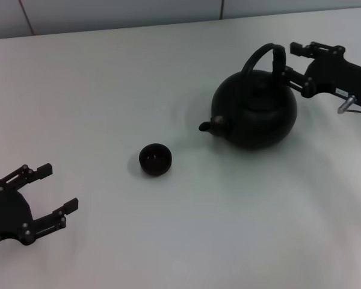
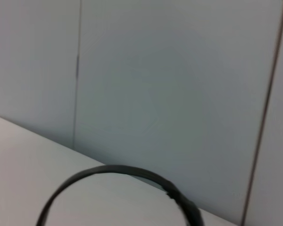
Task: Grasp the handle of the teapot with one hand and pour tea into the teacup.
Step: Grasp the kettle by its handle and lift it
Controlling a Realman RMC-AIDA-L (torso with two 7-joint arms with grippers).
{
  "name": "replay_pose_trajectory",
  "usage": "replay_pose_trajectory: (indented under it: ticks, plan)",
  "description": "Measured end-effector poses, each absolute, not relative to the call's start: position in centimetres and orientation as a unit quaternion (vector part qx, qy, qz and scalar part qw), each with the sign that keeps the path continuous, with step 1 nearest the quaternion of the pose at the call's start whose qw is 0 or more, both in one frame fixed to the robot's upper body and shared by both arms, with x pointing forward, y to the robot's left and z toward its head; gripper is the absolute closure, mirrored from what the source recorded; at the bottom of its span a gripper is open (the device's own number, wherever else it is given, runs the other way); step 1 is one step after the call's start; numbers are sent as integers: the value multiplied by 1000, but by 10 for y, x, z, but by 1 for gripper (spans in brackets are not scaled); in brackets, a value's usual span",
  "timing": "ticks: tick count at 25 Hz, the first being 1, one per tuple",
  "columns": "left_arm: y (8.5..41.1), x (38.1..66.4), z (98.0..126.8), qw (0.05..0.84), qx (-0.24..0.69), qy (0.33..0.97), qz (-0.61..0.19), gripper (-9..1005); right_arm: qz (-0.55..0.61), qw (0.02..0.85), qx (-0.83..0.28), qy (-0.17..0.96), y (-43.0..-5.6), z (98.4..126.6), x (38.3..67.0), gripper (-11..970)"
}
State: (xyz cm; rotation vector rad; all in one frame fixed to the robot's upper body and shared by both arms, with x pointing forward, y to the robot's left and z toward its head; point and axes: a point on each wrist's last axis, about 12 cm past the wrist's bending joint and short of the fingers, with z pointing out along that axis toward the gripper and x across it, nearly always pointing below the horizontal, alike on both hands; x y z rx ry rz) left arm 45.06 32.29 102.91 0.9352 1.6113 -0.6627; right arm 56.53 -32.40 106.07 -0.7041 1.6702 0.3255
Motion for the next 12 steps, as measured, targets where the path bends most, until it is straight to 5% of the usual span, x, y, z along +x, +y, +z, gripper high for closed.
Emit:
replay_pose_trajectory:
  ticks: [12]
  plan:
    - [322, 451, 1030, 553, 392, 680, -280, 192, 150, 602, -315, 718, -317, 1061, 567, 769]
